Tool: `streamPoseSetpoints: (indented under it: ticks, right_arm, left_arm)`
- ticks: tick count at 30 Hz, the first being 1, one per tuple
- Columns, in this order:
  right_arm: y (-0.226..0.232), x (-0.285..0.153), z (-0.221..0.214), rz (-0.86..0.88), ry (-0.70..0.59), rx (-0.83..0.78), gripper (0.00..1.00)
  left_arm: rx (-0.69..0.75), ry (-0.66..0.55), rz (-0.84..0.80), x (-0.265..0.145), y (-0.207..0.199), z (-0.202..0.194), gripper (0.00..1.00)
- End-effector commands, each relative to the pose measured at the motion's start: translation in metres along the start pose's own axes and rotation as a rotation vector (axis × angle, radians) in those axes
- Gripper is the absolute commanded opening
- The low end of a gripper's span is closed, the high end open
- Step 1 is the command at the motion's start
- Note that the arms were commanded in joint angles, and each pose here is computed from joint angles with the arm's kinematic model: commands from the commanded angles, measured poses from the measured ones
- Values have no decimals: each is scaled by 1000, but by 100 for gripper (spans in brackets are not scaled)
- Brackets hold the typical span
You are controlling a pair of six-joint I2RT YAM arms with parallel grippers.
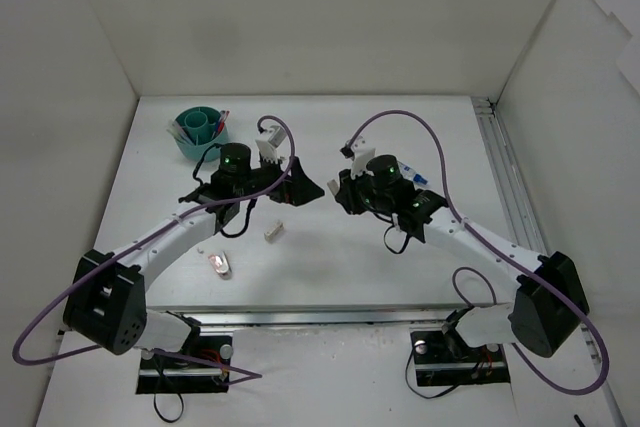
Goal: Sort the stationery into containers
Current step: Pick up the stationery from the center of the board.
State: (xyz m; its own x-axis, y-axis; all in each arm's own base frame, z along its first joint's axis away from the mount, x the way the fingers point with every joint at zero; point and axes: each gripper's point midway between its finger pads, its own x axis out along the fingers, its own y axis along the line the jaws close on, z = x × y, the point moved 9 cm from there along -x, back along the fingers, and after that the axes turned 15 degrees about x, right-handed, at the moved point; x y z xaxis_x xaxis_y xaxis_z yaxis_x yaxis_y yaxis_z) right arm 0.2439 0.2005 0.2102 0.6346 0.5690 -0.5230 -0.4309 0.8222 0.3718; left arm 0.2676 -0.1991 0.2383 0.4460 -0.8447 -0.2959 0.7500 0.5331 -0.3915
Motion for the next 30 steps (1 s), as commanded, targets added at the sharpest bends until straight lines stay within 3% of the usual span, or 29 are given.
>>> streamPoseSetpoints:
  ticks: [1, 6, 12, 20, 23, 24, 27, 28, 30]
  right_arm:
    - [24, 4, 33, 89, -147, -42, 1]
    - [43, 4, 35, 170, -189, -65, 2]
    - [53, 3, 34, 199, -223, -85, 3]
    - [52, 7, 39, 133, -278, -49, 3]
    - [49, 9, 43, 87, -300, -30, 4]
    - [48, 12, 43, 56, -308, -22, 5]
    - [47, 13, 46, 44, -316, -23, 21]
    - [48, 13, 48, 44, -323, -23, 33]
    - [47, 11, 49, 24, -334, -20, 44]
  left_arm:
    - [61, -188, 12, 2, -18, 50, 100]
    - [0, -189, 149, 8, -10, 50, 91]
    - [-25, -170, 170, 15, -8, 47, 78]
    - [-23, -163, 89, 20, -15, 45, 28]
    - [-23, -161, 65, 22, -16, 45, 2]
    - [-22, -162, 60, 22, -16, 45, 0]
    - [-4, -176, 60, 21, -17, 49, 0]
    - [20, -180, 70, 20, -17, 52, 0]
    - [34, -191, 124, 14, -14, 60, 0]
